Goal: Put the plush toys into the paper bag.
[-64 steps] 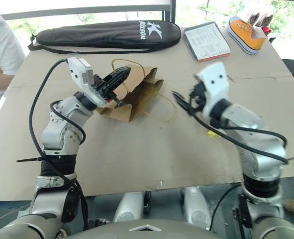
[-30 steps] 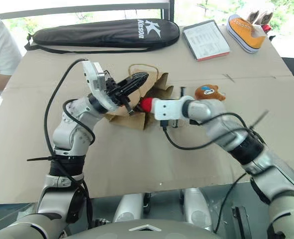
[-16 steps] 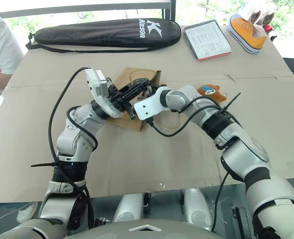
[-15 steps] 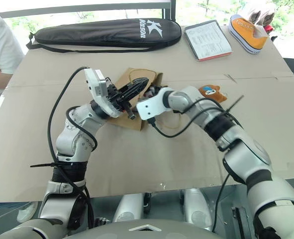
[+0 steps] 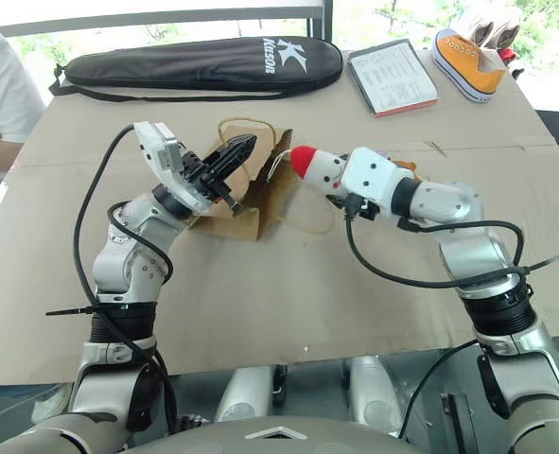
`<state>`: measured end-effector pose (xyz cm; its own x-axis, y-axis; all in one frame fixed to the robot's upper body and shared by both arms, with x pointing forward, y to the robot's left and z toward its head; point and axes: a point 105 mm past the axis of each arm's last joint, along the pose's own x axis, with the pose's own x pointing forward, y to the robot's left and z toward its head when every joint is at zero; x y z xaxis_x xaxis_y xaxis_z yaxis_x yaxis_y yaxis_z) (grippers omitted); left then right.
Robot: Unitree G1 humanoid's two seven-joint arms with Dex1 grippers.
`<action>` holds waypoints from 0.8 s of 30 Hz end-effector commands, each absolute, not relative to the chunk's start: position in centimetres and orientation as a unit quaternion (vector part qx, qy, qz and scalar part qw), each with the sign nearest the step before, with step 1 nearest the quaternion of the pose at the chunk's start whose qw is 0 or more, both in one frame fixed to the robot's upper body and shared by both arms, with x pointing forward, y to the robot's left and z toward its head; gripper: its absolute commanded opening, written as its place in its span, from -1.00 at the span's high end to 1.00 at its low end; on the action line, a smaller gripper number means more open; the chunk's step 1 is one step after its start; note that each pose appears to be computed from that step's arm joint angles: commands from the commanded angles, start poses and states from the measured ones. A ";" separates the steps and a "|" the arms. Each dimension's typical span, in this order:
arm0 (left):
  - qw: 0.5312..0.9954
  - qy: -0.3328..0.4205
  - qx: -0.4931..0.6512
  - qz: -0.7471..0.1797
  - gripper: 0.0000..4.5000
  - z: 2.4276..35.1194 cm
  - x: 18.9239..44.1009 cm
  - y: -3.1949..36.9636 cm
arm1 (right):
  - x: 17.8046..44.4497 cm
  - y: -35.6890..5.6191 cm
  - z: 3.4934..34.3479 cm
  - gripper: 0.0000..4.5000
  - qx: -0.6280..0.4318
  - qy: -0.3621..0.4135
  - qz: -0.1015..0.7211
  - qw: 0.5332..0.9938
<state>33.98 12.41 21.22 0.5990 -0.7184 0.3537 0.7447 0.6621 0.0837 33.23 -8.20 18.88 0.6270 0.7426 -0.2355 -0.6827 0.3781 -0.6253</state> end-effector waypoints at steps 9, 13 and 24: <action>0.841 -0.230 -0.050 -0.488 1.00 23.8 31.8 8.4 | 35.6 -1.8 16.9 -0.40 -0.451 -0.073 0.486 0.745; 0.819 -0.232 -0.059 -0.521 1.00 23.9 30.7 7.0 | 35.5 2.1 16.3 -0.64 -0.426 -0.077 0.567 0.700; 0.861 -0.205 -0.030 -0.464 1.00 22.2 31.4 10.8 | 34.3 -1.9 16.9 -0.98 -0.384 -0.082 0.557 0.732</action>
<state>31.68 10.28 21.22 0.4860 -0.7972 0.3582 0.8307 0.5487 0.0941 35.29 -1.54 15.24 0.3786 0.8576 -0.3480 -0.7611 0.0746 -0.6443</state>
